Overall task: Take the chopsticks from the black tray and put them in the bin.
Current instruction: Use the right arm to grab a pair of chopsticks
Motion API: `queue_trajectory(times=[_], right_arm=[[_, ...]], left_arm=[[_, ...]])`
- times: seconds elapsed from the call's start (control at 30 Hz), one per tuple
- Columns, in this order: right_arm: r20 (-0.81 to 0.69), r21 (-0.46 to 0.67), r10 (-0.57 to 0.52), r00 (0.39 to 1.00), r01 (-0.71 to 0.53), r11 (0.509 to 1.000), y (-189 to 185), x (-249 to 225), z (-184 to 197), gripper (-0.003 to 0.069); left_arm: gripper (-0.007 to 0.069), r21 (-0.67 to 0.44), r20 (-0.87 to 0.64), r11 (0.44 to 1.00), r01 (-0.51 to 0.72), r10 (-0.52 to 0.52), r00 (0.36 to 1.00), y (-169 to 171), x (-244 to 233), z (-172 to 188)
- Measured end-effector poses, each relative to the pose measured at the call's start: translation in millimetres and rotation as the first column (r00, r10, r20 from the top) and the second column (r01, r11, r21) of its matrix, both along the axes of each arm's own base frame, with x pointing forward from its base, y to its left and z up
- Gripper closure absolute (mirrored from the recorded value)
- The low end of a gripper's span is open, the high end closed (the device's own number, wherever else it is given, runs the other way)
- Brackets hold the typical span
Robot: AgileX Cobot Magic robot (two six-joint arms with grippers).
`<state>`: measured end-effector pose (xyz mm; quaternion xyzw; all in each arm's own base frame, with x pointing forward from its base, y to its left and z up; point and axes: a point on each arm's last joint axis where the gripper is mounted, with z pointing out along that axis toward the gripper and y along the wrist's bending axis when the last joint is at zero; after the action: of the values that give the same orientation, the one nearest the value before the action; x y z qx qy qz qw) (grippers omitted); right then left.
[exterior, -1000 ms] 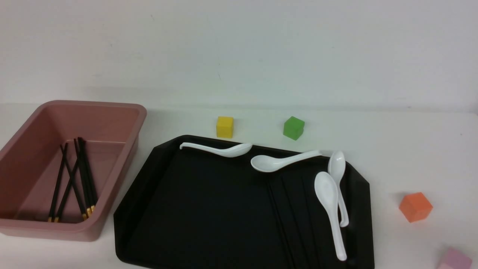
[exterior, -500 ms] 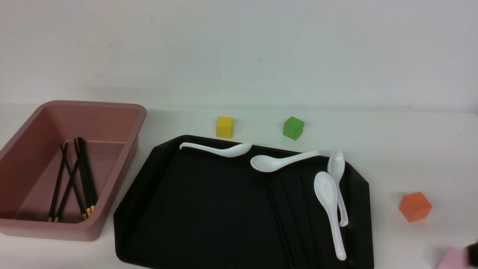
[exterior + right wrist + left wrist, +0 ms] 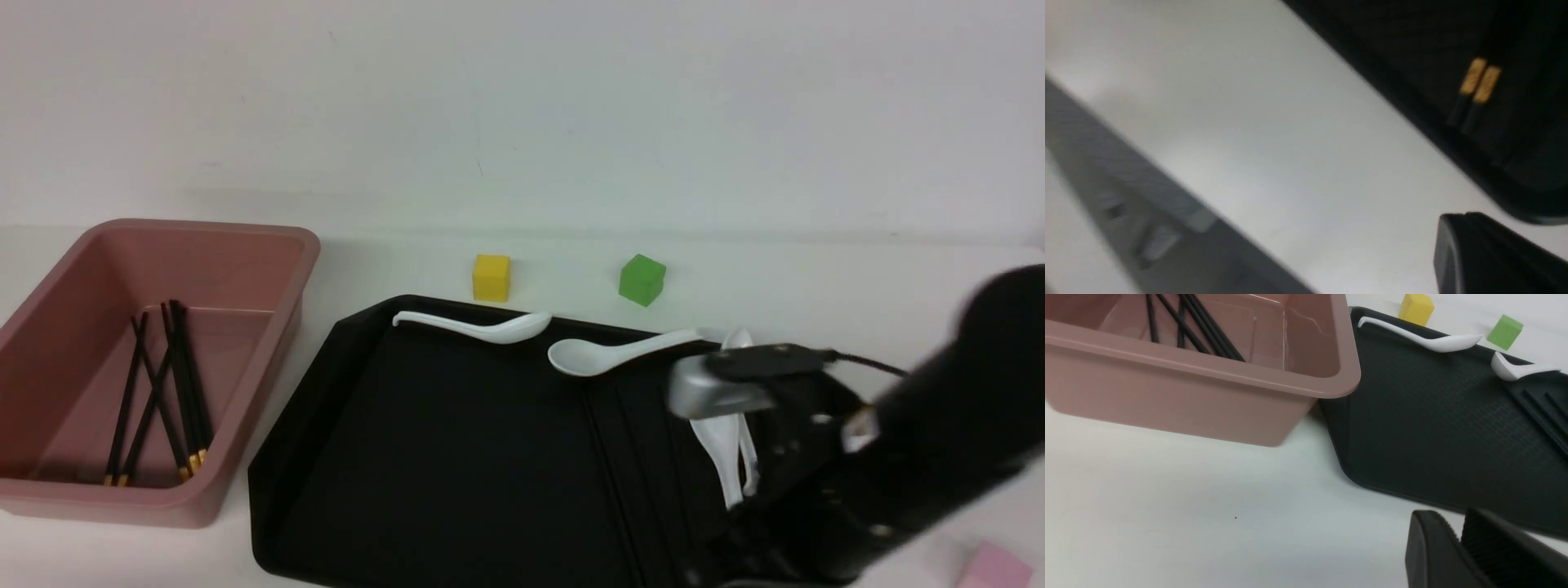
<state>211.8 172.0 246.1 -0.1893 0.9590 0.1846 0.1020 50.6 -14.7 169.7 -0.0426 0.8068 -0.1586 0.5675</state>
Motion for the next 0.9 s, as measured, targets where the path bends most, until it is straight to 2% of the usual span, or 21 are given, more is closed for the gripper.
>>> queue_trajectory(times=[0.07, 0.1, 0.17, 0.4, 0.43, 0.5, 0.9], right_arm=[[0.011, -0.046, -0.016, 1.0, 0.016, 0.999, 8.4, 4.0, -1.3, 0.0622], [0.034, -0.112, -0.035, 0.999, 0.039, 0.993, 16.9, 10.4, -5.4, 0.0605], [0.06, -0.148, -0.048, 0.997, 0.056, 0.987, 23.6, 17.7, -6.9, 0.0587], [0.043, -0.213, -0.1, 0.994, 0.107, 0.971, 57.9, 56.4, -37.9, 0.0366], [0.046, -0.211, -0.099, 0.994, 0.107, 0.972, 58.3, 56.9, -37.1, 0.0366], [0.026, -0.23, -0.1, 0.995, 0.103, 0.968, 67.5, 66.6, -53.8, 0.0306], [-0.027, -0.299, -0.109, 0.994, 0.095, 0.95, 73.9, 82.3, -96.3, 0.0283]], left_arm=[[0.0494, 0.0, 0.0, 1.0, 0.0, 0.0, 1.0, 0.0, 0.0, 0.0], [0.0494, 0.0, 0.0, 1.0, 0.001, -0.001, 1.0, -0.1, 0.0, 0.0], [0.0493, 0.0, 0.0, 1.0, 0.002, -0.002, 1.0, -0.1, 0.0, 0.0], [0.0484, 0.0, 0.0, 1.0, 0.003, -0.003, 1.0, -0.2, 0.0, 0.0], [0.0484, 0.0, 0.0, 1.0, 0.003, -0.003, 1.0, -0.2, 0.0, 0.0], [0.0484, 0.0, 0.0, 1.0, 0.003, -0.003, 1.0, -0.2, 0.0, 0.0], [0.0481, 0.0, 0.0, 1.0, 0.003, -0.003, 1.0, -0.2, 0.0, 0.0]])
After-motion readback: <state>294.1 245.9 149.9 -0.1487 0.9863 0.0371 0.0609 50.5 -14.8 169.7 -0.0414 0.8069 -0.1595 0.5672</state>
